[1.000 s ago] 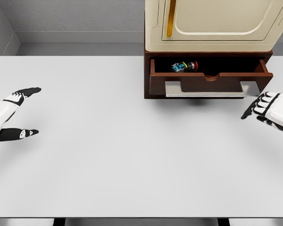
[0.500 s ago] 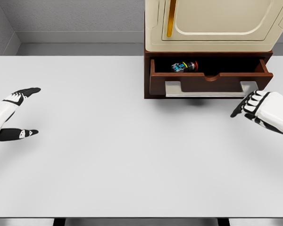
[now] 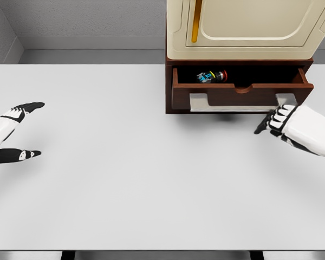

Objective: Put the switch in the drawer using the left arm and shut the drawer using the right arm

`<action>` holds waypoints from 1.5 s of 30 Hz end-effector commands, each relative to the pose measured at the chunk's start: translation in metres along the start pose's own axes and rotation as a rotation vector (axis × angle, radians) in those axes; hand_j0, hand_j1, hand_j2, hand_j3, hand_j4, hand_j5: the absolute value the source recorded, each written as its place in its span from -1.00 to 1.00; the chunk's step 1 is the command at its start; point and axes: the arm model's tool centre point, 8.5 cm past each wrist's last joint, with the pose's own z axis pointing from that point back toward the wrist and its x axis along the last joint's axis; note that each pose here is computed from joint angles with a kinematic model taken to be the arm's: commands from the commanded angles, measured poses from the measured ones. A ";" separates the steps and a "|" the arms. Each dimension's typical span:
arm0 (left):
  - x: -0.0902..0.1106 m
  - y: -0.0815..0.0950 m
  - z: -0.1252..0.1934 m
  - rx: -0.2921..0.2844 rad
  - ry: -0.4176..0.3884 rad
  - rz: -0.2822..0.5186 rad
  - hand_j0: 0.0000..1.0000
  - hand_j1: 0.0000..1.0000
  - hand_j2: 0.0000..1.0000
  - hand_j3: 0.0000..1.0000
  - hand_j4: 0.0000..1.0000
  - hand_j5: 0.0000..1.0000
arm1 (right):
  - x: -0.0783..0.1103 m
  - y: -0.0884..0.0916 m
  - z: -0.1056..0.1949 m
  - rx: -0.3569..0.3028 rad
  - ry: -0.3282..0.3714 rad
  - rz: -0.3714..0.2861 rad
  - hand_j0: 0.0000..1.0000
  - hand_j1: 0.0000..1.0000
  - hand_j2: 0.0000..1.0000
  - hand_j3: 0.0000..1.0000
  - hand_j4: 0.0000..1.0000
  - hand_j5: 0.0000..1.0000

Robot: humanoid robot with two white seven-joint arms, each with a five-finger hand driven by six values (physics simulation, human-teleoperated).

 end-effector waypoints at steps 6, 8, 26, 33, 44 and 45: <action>0.000 0.001 0.000 0.003 0.000 0.007 1.00 1.00 1.00 1.00 1.00 1.00 | 0.003 0.005 -0.002 0.000 -0.007 -0.013 0.11 0.11 0.11 0.11 0.11 0.11; 0.000 0.001 0.000 0.003 0.000 0.007 1.00 1.00 1.00 1.00 1.00 1.00 | 0.004 0.007 -0.005 -0.006 -0.011 -0.017 0.11 0.11 0.11 0.11 0.11 0.11; 0.000 0.000 0.001 0.004 -0.001 0.009 1.00 1.00 1.00 1.00 1.00 1.00 | -0.012 0.011 -0.020 -0.022 0.008 -0.019 0.12 0.12 0.12 0.12 0.12 0.12; 0.001 0.000 0.001 0.004 -0.003 0.007 1.00 1.00 1.00 1.00 1.00 1.00 | -0.010 0.014 -0.030 -0.037 -0.008 -0.029 0.11 0.11 0.11 0.11 0.11 0.11; 0.002 0.001 0.000 0.004 -0.006 0.005 1.00 1.00 1.00 1.00 1.00 1.00 | -0.023 0.018 -0.044 -0.054 0.014 -0.041 0.11 0.11 0.11 0.11 0.11 0.11; 0.003 0.001 0.000 0.004 -0.008 0.006 1.00 1.00 1.00 1.00 1.00 1.00 | -0.026 0.020 -0.042 -0.051 0.023 -0.043 0.12 0.12 0.12 0.12 0.12 0.12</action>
